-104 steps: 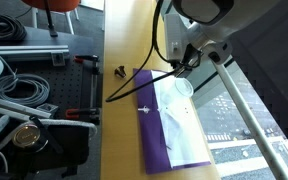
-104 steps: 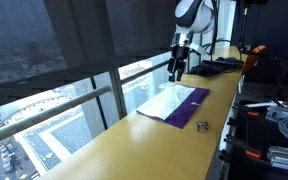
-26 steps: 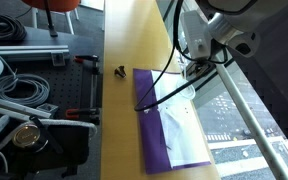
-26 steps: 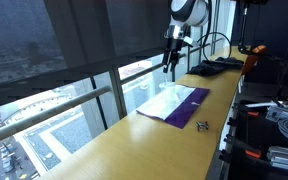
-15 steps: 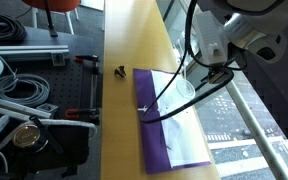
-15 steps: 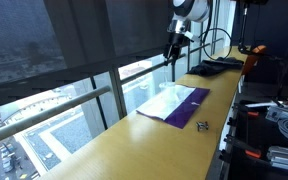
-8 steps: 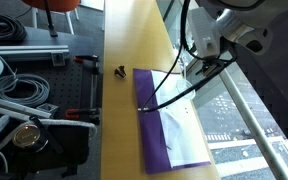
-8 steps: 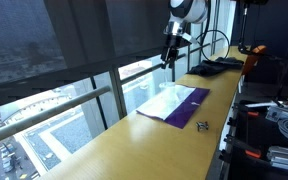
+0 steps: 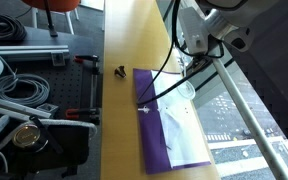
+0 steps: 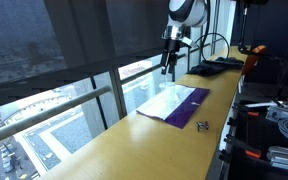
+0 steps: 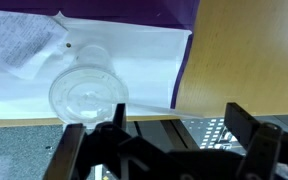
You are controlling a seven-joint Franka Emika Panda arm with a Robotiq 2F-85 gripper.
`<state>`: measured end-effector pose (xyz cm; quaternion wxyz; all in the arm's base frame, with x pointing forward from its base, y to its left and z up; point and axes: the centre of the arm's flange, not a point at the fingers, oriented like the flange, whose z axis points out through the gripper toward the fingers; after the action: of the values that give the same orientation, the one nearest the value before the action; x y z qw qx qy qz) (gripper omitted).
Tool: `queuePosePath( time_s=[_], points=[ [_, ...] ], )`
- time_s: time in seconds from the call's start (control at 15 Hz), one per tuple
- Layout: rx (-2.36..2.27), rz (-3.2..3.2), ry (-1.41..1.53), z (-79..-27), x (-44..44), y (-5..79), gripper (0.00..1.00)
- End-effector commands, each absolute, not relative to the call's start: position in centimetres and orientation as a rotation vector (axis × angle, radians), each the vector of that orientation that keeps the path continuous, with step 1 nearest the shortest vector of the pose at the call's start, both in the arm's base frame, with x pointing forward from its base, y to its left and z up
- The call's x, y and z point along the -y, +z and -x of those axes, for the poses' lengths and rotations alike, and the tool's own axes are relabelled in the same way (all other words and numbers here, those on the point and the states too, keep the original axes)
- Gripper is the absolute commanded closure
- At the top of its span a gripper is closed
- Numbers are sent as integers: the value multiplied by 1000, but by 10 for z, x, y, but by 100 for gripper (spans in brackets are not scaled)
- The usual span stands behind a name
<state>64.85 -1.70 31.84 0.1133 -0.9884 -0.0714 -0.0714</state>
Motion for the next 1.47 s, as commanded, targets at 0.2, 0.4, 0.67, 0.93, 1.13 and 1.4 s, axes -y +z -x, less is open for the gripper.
queuePosePath(
  time_s=[0.2,0.4,0.67,0.93,1.13,1.4],
  points=[
    [232,2919,-205,-645,20,318,0],
    [231,2921,-205,-646,22,317,0],
    [221,2924,-208,-647,28,319,0],
    [209,2927,-215,-648,36,322,0],
    [199,2927,-219,-648,40,323,0],
    [187,2929,-227,-649,47,327,0]
  ],
)
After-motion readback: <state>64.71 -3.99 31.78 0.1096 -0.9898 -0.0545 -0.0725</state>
